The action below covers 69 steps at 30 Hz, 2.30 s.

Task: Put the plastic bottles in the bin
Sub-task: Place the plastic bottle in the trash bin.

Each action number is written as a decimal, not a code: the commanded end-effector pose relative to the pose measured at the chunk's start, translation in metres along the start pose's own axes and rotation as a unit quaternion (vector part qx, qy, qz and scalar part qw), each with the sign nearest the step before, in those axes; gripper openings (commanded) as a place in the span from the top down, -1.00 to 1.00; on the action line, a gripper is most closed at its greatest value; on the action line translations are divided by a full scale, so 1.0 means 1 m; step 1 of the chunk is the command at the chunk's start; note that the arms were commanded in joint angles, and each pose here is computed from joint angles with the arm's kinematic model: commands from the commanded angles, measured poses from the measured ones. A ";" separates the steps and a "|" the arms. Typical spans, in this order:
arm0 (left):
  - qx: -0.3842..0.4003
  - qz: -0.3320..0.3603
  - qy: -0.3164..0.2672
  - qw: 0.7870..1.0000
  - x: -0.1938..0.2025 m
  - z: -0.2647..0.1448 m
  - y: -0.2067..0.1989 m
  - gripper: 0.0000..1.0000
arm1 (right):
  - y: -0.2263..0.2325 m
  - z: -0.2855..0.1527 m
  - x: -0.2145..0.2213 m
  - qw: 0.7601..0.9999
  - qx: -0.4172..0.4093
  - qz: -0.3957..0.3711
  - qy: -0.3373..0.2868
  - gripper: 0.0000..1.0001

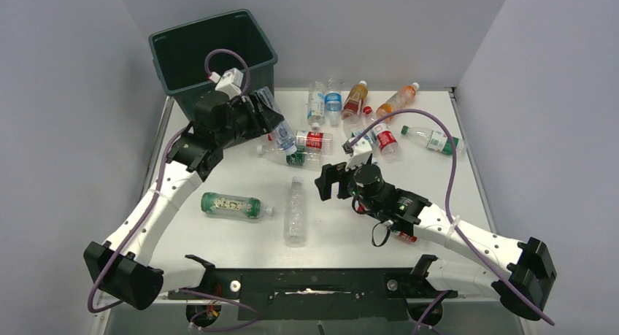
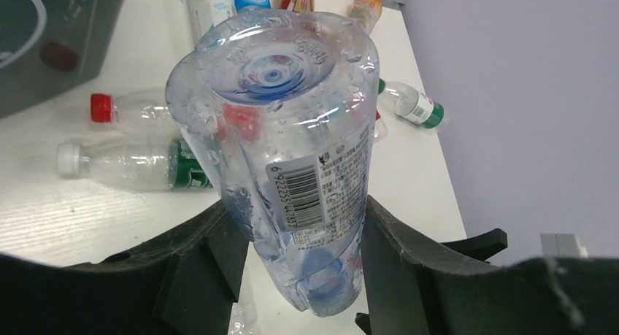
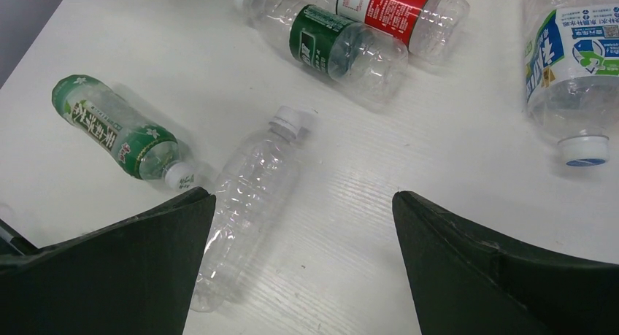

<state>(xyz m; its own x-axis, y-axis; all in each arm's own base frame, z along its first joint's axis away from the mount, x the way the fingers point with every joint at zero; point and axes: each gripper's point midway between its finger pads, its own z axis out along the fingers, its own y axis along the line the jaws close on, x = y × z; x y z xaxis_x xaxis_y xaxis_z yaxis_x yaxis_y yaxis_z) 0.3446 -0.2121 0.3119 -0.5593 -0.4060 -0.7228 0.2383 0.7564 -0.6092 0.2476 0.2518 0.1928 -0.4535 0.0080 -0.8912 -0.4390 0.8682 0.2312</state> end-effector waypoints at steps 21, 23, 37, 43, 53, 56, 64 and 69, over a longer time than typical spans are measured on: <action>-0.006 0.011 -0.254 0.967 -0.228 -0.060 0.018 0.14 | 0.004 0.006 -0.004 1.000 -0.003 0.011 -0.012 -0.96; -0.012 0.010 -0.273 0.962 -0.244 -0.063 0.026 0.14 | 0.003 0.005 -0.004 1.000 0.000 0.011 -0.013 -0.96; -0.053 0.014 -0.319 0.946 -0.292 -0.059 0.086 0.09 | -0.004 0.004 0.000 1.000 0.007 0.012 -0.010 -0.96; -0.086 0.020 -0.300 0.950 -0.283 -0.043 0.112 -0.23 | -0.004 0.008 0.001 1.000 0.007 0.010 -0.005 -0.96; -0.117 0.020 -0.275 0.954 -0.276 -0.032 0.131 -0.66 | 0.003 0.020 0.014 1.000 -0.001 0.020 0.025 -0.96; -0.117 0.024 -0.277 0.953 -0.277 -0.039 0.125 -0.66 | 0.005 0.024 0.020 0.999 -0.005 0.024 0.035 -0.96; -0.096 0.023 -0.268 0.958 -0.264 -0.062 0.098 -0.68 | 0.020 0.034 0.031 0.998 -0.027 0.026 0.056 -0.96; -0.086 0.015 -0.257 0.962 -0.245 -0.078 0.083 -0.68 | 0.030 0.040 0.037 0.996 -0.042 0.030 0.067 -0.96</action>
<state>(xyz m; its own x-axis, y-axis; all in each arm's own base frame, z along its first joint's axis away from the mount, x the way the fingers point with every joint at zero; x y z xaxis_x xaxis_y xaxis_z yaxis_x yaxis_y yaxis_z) 0.4767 0.0044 0.4258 -0.1265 -0.5575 -0.8205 0.0061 0.8267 -0.5626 0.2398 0.2710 0.1183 -0.6190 -0.0876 -0.7805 -0.4349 0.8657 0.2478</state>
